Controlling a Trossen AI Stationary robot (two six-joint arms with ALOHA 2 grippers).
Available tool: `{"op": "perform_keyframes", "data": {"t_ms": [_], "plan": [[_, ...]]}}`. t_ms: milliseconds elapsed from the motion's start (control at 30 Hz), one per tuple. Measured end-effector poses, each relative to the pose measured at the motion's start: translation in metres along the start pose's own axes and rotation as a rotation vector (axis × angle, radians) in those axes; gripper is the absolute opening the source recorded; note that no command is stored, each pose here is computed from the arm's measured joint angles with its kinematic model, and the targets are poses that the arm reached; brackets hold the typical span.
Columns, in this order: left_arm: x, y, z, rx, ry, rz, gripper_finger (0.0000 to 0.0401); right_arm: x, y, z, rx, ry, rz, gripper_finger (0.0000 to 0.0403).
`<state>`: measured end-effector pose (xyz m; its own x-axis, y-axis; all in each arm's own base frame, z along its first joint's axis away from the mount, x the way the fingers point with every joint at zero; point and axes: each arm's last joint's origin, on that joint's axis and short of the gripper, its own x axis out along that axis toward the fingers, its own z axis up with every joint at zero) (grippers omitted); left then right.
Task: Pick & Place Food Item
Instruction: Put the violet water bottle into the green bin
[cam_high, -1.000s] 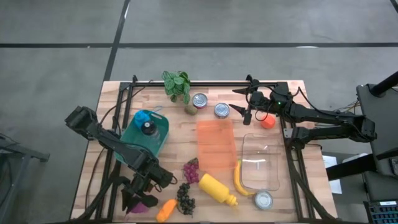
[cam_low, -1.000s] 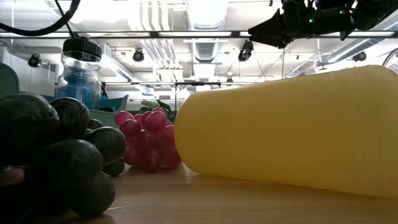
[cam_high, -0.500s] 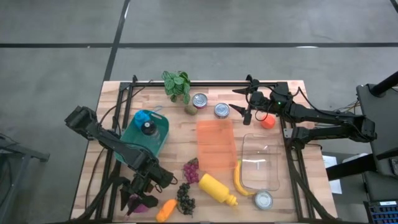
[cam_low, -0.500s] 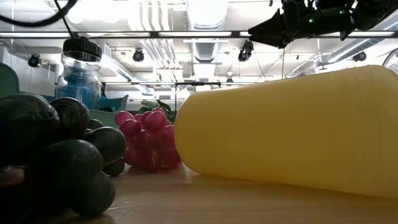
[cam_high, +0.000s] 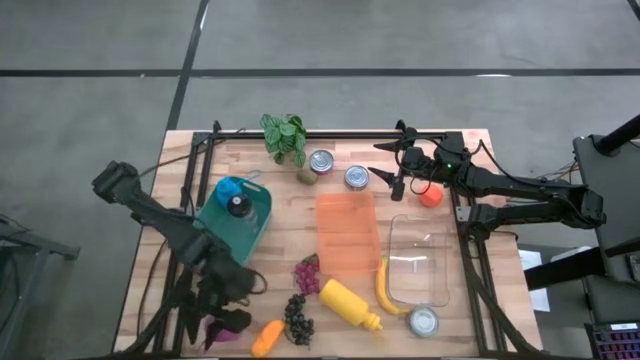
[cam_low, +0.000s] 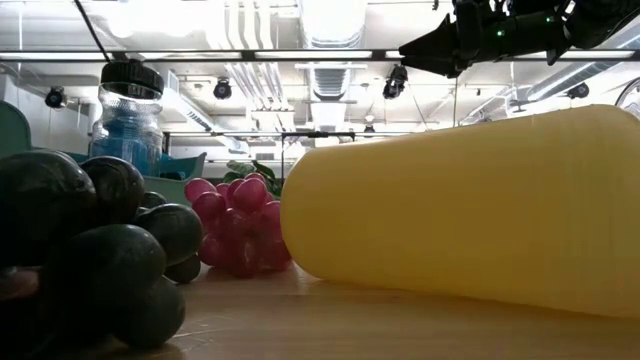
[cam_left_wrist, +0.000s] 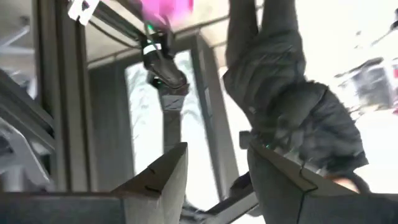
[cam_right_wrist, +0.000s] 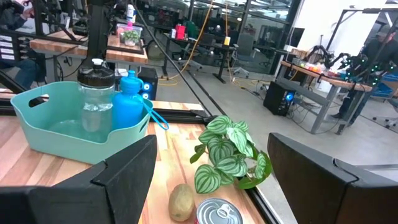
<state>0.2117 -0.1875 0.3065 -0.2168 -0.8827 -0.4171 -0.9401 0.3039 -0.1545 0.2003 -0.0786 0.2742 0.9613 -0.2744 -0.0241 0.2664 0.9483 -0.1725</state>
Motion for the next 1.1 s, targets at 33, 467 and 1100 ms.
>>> {"op": "perform_keyframes", "data": {"t_ms": [33, 467, 1100], "plan": [[-0.001, 0.003, -0.010, -0.009, -0.027, -0.017, 0.0172, 0.000, 0.000, 0.000, 0.000, 0.000, 0.000, 0.0305], [-0.001, 0.034, -0.098, -0.107, -0.668, -0.191, 0.0172, 0.000, 0.000, 0.000, 0.000, 0.000, 0.000, 0.0305], [0.028, 0.026, -0.083, -0.113, -1.015, -0.068, 0.0172, 0.000, 0.000, 0.000, 0.000, 0.000, 0.000, 0.0305]]}}
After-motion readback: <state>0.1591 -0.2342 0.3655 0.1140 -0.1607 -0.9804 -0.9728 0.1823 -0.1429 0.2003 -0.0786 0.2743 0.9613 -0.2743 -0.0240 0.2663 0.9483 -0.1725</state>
